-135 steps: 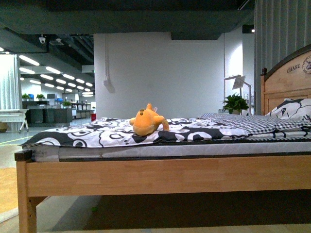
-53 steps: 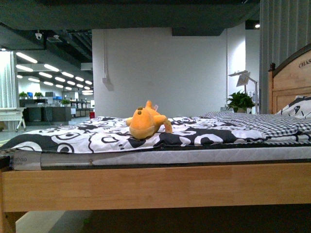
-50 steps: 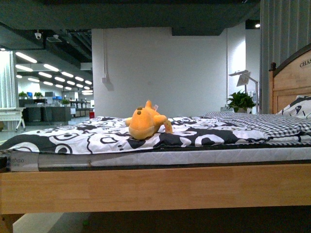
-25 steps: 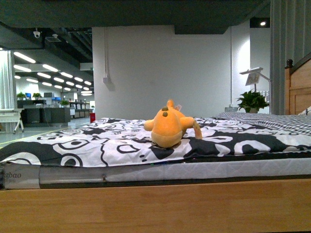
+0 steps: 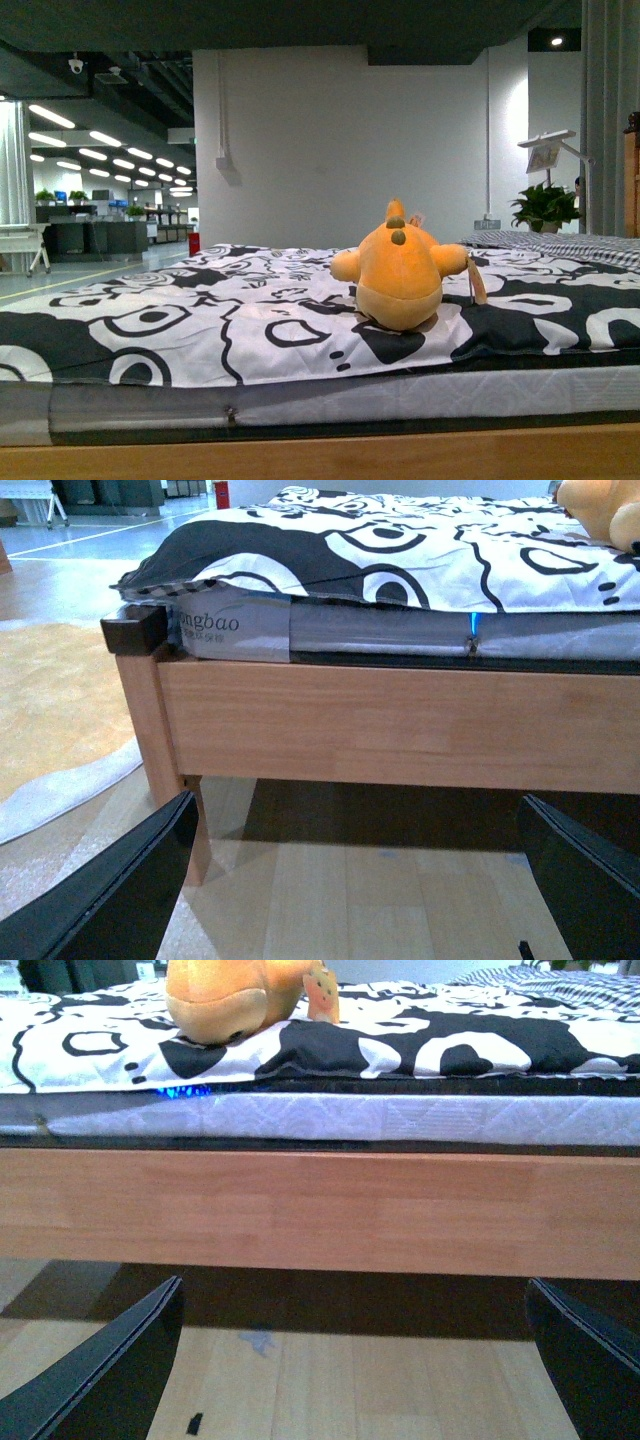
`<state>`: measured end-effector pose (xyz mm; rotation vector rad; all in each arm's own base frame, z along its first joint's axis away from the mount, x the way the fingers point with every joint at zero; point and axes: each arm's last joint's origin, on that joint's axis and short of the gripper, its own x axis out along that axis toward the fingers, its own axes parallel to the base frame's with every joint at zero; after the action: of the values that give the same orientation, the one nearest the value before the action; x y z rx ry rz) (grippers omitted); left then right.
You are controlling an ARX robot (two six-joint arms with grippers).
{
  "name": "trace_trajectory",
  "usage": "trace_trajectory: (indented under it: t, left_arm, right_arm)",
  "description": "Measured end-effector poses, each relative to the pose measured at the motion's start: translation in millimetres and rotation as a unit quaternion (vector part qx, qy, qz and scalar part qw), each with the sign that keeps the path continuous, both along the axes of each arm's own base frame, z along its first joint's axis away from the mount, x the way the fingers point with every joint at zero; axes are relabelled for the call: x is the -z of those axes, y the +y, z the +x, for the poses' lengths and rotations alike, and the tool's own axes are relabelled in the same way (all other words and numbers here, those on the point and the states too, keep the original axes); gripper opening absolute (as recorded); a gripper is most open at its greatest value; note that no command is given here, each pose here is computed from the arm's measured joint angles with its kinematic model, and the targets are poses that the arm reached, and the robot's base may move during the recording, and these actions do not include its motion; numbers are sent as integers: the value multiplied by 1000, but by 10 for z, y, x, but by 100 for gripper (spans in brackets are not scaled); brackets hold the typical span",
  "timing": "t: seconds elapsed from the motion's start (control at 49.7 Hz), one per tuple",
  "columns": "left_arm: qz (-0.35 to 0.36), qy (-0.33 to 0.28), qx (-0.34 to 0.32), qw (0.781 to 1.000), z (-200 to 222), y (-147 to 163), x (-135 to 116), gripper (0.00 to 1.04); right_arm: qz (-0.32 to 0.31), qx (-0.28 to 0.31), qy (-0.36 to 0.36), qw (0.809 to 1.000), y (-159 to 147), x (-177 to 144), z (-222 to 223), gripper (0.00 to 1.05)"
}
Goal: Put away toys
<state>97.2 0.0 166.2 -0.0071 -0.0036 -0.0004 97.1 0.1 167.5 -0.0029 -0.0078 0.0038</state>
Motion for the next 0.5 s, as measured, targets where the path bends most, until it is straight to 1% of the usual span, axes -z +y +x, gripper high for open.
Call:
trace_trajectory:
  t: [0.503]
  left_arm:
    - [0,0,0,1000,0,0,0,99]
  right_arm:
    - [0,1,1,1000,-1,1,1,104]
